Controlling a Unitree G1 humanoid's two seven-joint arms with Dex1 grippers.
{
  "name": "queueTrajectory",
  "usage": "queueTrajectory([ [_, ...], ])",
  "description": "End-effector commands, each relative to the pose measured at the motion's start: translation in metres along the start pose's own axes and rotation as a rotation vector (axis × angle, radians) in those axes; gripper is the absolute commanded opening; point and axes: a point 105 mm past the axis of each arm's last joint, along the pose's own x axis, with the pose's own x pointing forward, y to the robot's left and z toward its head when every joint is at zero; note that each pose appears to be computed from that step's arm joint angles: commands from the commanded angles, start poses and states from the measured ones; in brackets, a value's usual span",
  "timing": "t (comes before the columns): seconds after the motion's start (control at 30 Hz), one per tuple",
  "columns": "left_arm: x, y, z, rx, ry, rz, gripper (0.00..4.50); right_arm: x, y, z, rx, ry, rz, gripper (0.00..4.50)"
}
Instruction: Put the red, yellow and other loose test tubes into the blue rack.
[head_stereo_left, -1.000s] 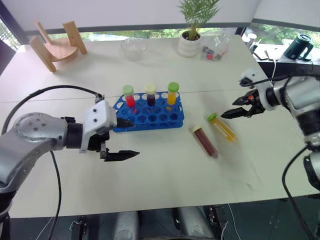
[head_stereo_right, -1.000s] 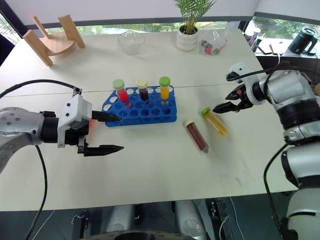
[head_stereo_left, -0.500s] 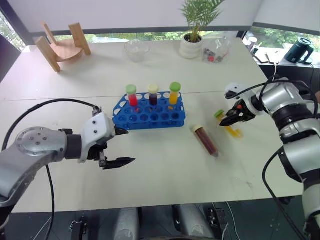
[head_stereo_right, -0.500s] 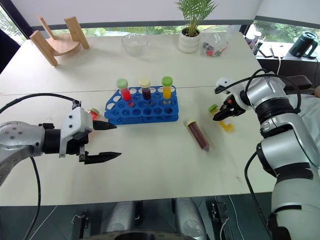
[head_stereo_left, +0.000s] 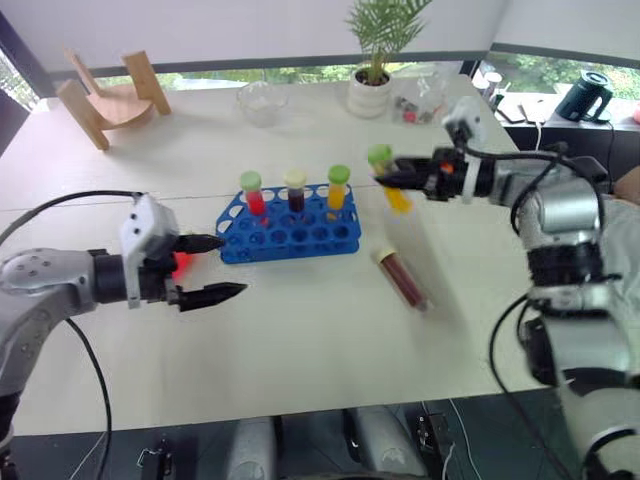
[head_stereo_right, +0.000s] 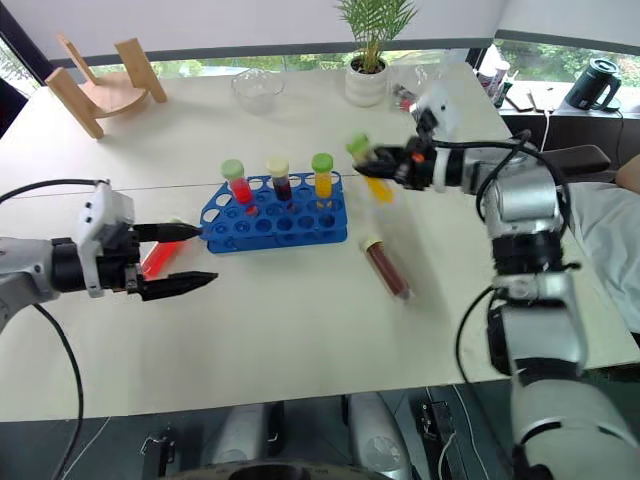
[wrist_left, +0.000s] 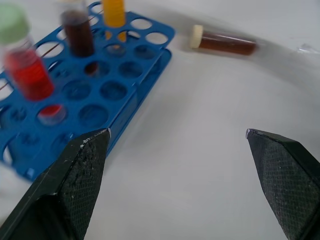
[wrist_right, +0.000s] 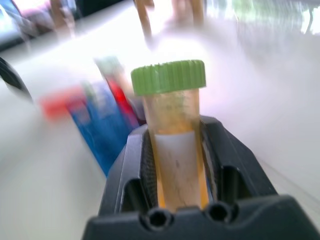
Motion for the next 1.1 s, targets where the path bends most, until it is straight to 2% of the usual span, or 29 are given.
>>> queueTrajectory([
  [0.03,-0.008,0.007,0.001,0.008,-0.001,0.011,4.50,-0.001,0.025,-0.001,0.002,-0.116,-0.127,0.83],
  [0.17,-0.006,0.011,-0.007,-0.001,0.036,0.009,4.50,0.011,0.041,-0.017,-0.005,-0.185,-0.250,0.83],
  [0.37,0.000,0.016,-0.002,0.008,0.048,-0.003,4.50,0.018,0.029,-0.039,-0.030,-0.217,-0.405,0.83],
  [0.7,0.004,0.016,-0.006,0.000,0.063,0.000,4.50,0.032,0.033,-0.060,-0.017,-0.220,-0.400,0.83],
  [1.1,0.006,0.018,-0.008,-0.012,0.062,0.017,4.50,0.043,0.038,-0.072,-0.024,-0.207,-0.394,0.83],
])
